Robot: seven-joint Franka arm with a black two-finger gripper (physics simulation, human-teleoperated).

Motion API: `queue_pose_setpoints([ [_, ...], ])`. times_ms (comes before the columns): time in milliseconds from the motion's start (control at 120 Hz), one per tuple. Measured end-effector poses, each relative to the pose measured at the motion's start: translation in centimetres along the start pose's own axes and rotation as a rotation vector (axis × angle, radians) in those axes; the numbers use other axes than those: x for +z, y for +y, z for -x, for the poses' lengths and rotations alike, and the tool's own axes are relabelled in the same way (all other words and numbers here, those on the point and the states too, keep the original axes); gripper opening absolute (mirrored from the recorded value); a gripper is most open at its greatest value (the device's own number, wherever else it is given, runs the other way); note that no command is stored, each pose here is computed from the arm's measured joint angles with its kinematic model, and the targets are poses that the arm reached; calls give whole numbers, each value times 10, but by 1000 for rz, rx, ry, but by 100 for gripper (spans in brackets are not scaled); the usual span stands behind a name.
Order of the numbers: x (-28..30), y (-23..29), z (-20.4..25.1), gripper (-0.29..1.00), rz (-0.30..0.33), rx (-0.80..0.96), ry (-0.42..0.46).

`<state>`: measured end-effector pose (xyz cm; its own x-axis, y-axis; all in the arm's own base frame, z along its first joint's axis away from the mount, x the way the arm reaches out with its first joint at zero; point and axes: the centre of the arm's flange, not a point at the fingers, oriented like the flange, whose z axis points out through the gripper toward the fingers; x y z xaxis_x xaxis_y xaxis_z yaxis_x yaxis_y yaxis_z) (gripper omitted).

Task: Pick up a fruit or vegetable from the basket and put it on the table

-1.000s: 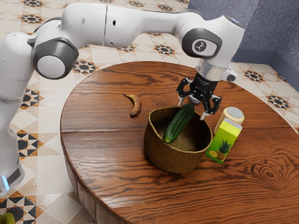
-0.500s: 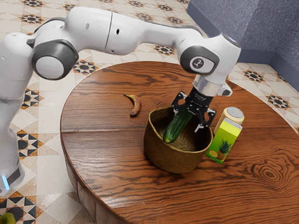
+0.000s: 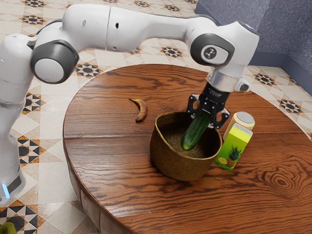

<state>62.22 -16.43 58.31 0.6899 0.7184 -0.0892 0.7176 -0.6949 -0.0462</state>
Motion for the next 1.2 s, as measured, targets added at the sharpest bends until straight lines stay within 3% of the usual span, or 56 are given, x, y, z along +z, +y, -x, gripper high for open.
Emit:
queue_pose_setpoints([
  [300, -17, 76, 93, 11, 72, 224, -43],
  [417, -13, 102, 111, 10, 142, 283, -56],
  [625, 30, 155, 106, 10, 296, 333, -23],
  [808, 24, 167, 92, 12, 421, 365, 50],
  [975, 17, 173, 89, 51, 501, 408, 89],
  [1200, 17, 176, 88, 66, 544, 449, 103],
])
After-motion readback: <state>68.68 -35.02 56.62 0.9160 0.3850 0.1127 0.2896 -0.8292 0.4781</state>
